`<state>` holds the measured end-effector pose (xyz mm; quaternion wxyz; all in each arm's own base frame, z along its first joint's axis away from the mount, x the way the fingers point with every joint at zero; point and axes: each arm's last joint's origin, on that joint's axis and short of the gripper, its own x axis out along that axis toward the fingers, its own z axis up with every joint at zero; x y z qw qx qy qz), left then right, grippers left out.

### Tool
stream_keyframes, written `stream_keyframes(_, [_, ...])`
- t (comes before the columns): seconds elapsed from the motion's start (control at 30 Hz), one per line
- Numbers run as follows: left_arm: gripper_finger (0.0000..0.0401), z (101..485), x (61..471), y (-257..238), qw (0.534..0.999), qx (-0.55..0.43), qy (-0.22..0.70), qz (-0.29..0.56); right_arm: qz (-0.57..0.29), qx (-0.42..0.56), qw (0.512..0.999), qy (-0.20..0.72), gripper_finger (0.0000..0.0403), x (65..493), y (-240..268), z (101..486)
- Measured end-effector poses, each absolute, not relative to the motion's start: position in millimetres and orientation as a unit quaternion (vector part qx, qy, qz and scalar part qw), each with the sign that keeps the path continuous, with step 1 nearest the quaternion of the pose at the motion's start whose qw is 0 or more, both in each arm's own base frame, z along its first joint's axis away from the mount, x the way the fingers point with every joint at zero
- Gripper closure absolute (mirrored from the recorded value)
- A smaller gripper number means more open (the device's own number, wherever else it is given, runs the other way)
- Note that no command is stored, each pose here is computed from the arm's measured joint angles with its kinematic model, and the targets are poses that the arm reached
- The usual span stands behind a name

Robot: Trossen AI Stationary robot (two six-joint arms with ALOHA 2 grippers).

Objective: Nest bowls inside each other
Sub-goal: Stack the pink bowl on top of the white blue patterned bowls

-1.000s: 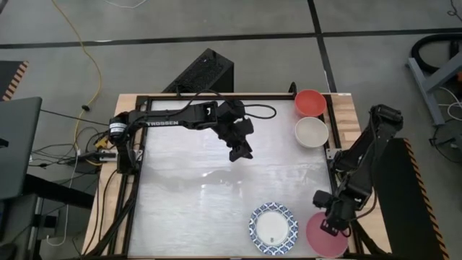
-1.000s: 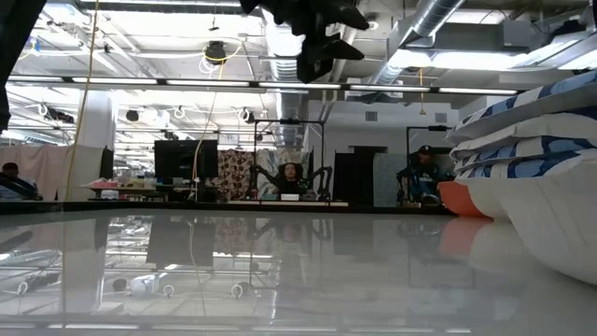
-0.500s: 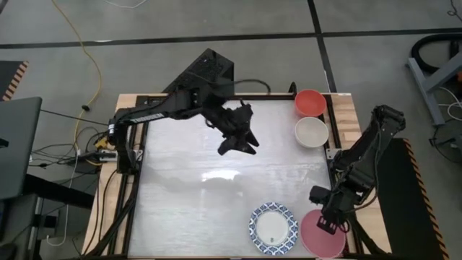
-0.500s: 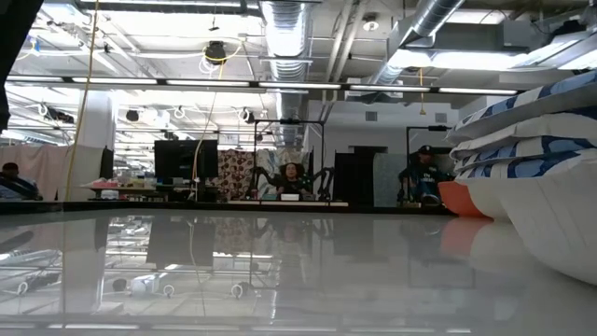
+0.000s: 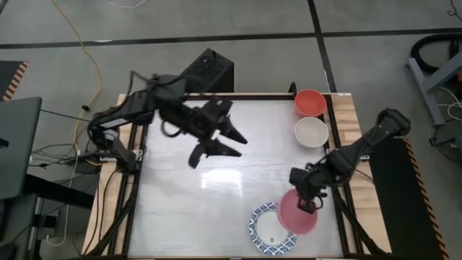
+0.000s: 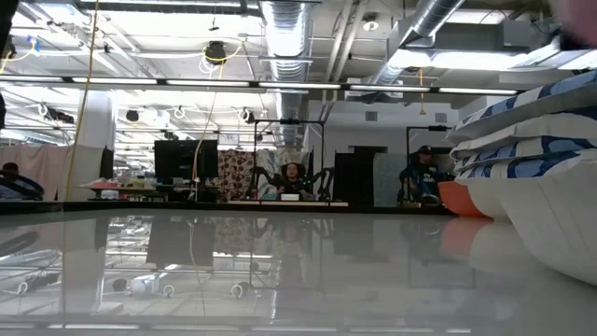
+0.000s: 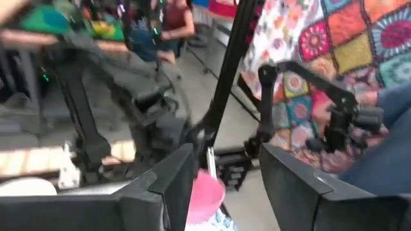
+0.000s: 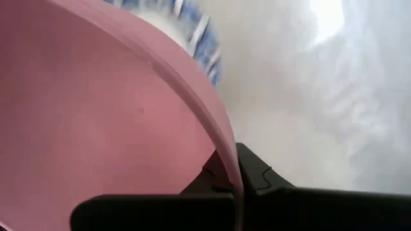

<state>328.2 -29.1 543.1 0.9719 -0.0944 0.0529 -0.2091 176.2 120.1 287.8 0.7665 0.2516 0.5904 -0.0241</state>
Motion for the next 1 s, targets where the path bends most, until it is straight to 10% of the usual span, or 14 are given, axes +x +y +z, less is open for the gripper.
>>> stream_keyframes(0.47, [0.0234, 550.4, 304.0, -78.0, 0.994, -0.038, 0.040, -0.093, -0.002, 0.239, 0.826, 0.510, 0.0395, 210.7, 105.3, 289.7])
stream_keyframes(1.0, [0.0234, 548.6, 296.6, -102.7, 0.995, -0.041, 0.047, -0.074, 0.068, 0.192, 0.770, 0.604, 0.0393, 255.3, 153.5, 235.2])
